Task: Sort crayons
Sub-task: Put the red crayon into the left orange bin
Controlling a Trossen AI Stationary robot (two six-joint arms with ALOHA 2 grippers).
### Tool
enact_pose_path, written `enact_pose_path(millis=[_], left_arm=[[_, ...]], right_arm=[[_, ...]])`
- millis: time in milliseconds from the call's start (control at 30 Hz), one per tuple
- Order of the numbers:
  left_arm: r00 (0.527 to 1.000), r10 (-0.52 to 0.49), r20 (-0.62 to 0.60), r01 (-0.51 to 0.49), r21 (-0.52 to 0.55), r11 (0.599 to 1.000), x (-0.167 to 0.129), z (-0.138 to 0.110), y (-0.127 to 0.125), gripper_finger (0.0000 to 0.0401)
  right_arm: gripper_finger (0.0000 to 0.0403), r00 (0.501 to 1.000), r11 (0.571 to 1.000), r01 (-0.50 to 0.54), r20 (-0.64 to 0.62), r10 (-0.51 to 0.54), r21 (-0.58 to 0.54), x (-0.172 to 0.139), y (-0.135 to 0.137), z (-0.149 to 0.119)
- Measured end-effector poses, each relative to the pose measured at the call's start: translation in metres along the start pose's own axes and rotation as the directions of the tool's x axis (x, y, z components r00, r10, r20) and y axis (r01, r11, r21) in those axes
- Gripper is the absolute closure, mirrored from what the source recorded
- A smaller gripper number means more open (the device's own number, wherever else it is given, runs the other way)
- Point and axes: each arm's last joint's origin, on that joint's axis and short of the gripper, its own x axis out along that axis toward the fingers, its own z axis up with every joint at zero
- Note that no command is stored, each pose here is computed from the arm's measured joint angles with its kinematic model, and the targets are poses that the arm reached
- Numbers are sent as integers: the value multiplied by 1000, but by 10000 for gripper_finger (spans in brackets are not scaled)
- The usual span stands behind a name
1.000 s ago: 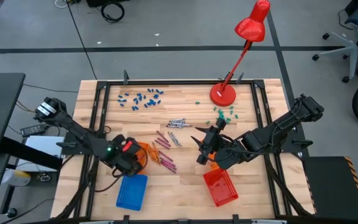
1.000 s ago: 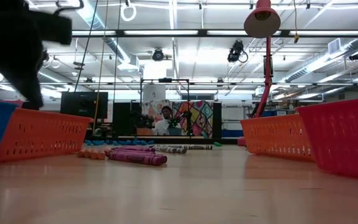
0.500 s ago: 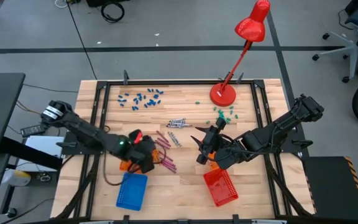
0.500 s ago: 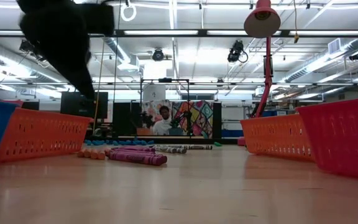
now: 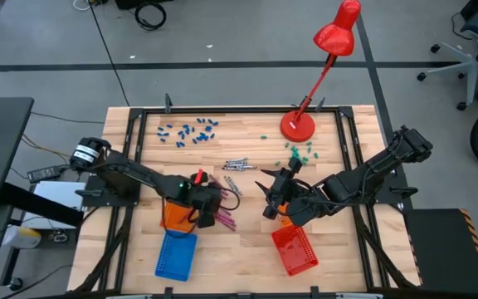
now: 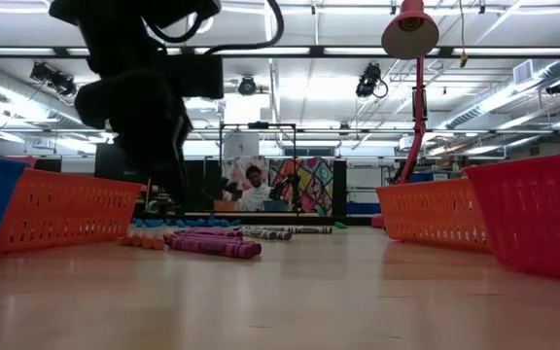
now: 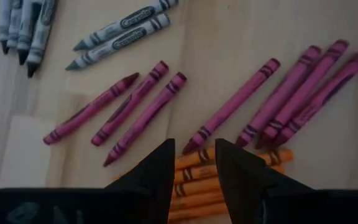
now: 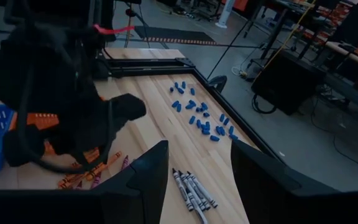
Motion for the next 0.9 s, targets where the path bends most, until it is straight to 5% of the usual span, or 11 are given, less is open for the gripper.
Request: enact_pose_path(millis=[267,467,900], left_arm=[[1000,-21,-4,21,259,966,24,8,-16,274],[1000,-27,-1,25,349,937,32,13,-18,274],[995,-84,-48,95,349,932,42,16,-3,293]], right_arm=[[225,1000,1000,1,-1,-1,-1,0,0,0],[225,1000,1000,1,-2,-1,-2,0,0,-1],[225,1000,1000,2,-2,-2,-2,0,0,-1]])
